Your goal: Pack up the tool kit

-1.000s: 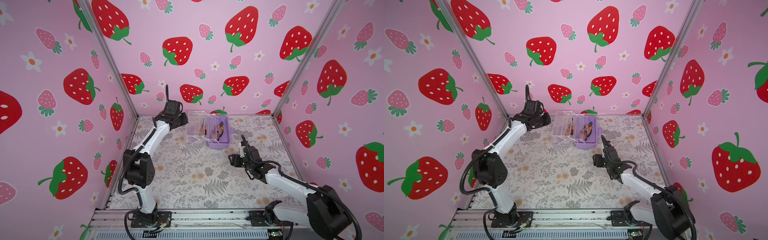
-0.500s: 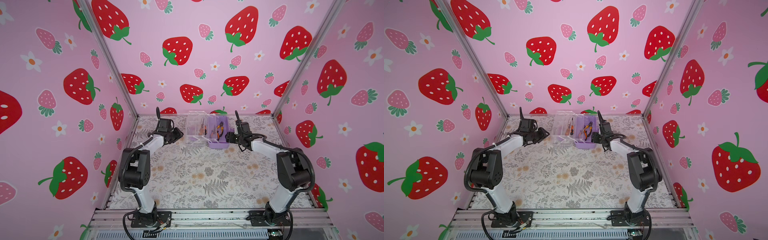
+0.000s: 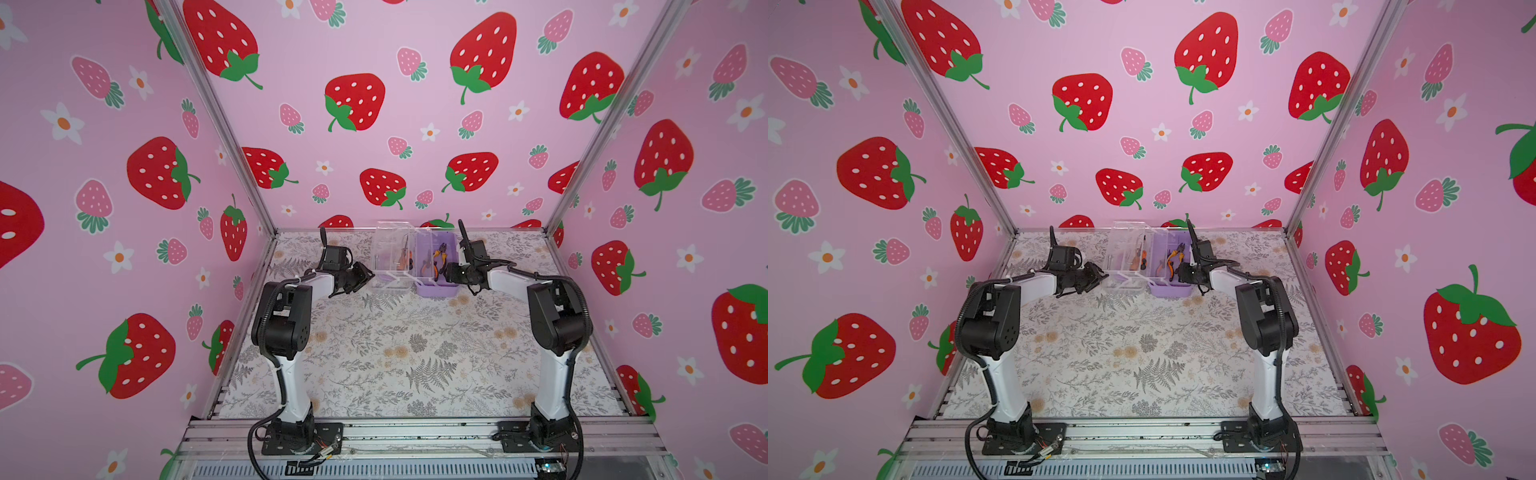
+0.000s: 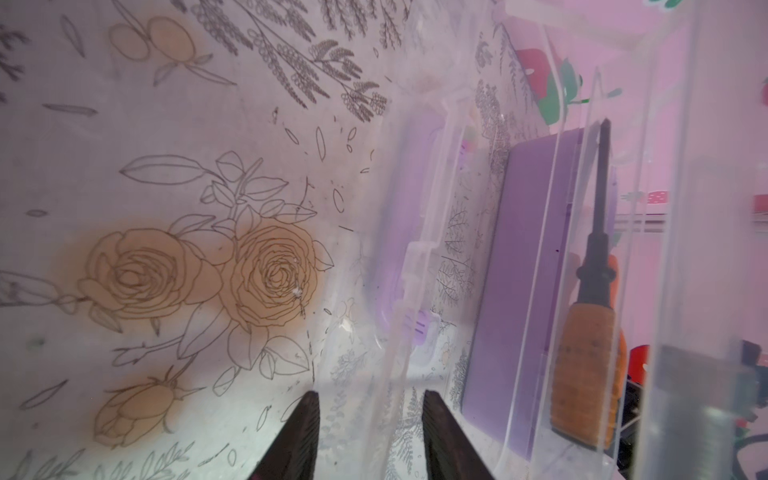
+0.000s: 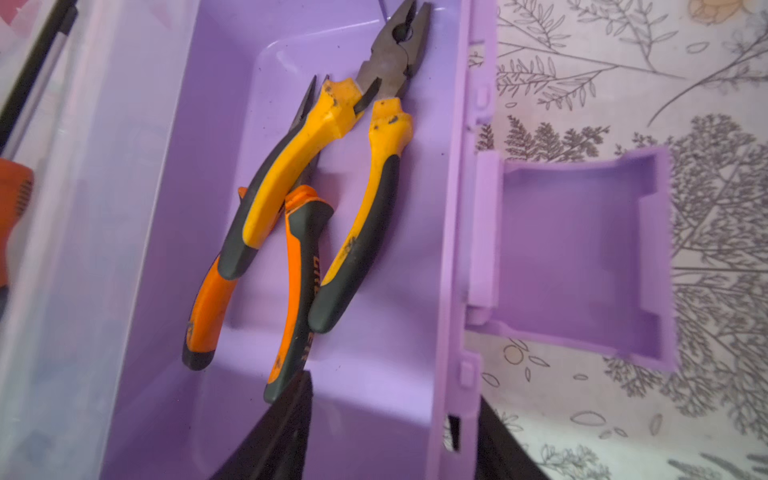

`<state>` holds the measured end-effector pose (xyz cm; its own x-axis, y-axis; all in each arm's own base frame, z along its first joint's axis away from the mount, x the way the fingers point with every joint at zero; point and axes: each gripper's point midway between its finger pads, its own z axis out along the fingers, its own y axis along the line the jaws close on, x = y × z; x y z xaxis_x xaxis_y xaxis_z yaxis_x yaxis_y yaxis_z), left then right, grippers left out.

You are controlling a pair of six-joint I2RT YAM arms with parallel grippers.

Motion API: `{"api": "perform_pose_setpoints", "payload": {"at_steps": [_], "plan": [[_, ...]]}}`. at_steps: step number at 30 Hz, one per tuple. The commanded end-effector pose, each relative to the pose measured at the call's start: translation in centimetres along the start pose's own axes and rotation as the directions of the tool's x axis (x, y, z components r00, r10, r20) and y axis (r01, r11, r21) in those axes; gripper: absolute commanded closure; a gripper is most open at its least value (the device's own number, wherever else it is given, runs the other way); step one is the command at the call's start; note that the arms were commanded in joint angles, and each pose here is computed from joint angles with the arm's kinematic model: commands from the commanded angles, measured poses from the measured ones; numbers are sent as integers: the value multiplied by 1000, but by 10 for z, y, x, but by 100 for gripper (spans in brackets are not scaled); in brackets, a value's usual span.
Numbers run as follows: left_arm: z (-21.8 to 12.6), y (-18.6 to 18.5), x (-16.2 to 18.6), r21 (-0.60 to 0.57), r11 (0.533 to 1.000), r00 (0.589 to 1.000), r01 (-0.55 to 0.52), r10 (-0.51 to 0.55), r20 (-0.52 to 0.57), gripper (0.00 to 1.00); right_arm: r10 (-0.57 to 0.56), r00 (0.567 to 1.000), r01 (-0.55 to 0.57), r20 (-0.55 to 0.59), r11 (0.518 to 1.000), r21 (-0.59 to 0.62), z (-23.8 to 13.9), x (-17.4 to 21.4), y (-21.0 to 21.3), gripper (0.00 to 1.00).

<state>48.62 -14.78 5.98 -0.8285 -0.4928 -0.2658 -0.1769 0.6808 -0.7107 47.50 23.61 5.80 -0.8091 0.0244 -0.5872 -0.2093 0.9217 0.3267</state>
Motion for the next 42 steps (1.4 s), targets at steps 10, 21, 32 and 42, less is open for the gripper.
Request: {"api": "perform_pose_setpoints", "payload": {"at_steps": [10,21,32,42], "plan": [[5,-9,24,20,999,999,-30,30,-41,70,17,998,-19,-65,999,-26,5,32,-2,71],[-27,-19,72,-17,996,993,-92,91,-73,88,-2,998,1,-61,1000,-21,-41,73,-9,81],[-60,-26,122,-71,984,985,-163,158,-67,100,-32,998,31,-57,999,-16,-83,114,-8,82],[-94,-64,121,-34,976,977,-213,213,-2,100,-44,998,44,-49,999,2,-82,125,2,82]]}}
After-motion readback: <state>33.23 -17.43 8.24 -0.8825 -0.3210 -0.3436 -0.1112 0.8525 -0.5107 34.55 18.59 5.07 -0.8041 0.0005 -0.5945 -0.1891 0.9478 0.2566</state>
